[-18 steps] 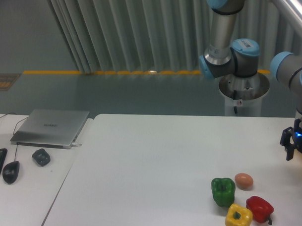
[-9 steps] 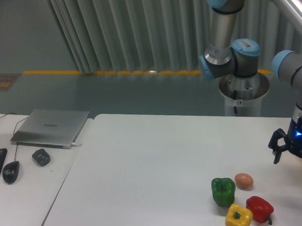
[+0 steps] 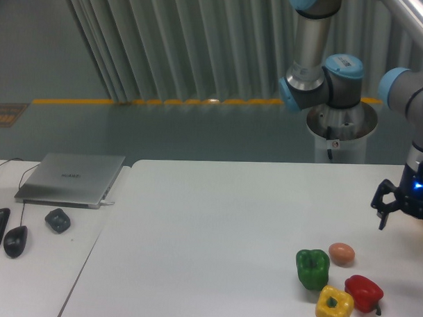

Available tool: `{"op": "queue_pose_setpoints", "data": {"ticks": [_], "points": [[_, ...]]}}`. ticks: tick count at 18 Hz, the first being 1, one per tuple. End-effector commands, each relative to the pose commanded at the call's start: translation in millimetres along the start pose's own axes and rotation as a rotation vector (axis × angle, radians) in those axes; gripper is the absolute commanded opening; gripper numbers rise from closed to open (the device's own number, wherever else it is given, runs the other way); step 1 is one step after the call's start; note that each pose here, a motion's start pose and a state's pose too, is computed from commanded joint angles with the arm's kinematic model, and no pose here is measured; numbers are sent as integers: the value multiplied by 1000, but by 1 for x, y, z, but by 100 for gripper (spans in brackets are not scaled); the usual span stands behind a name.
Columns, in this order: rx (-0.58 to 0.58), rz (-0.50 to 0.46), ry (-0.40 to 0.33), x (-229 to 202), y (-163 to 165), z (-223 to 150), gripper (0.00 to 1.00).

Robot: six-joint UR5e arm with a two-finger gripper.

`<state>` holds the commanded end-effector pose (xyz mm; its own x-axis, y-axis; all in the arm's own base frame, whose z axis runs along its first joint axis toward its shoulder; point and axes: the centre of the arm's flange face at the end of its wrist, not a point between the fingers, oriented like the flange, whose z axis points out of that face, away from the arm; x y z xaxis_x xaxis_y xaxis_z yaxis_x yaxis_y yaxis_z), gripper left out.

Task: Place the green peppers in a basket
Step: 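Move the open gripper over the green bell pepper and lower it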

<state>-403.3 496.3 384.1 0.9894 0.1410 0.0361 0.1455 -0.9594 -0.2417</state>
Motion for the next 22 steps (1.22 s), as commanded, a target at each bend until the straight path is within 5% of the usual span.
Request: {"op": "queue_pose_setpoints", "data": {"ticks": [7, 22], "points": [[-85, -254, -58, 56, -29, 30, 100], [-31, -368, -65, 127, -76, 71, 100]]}}
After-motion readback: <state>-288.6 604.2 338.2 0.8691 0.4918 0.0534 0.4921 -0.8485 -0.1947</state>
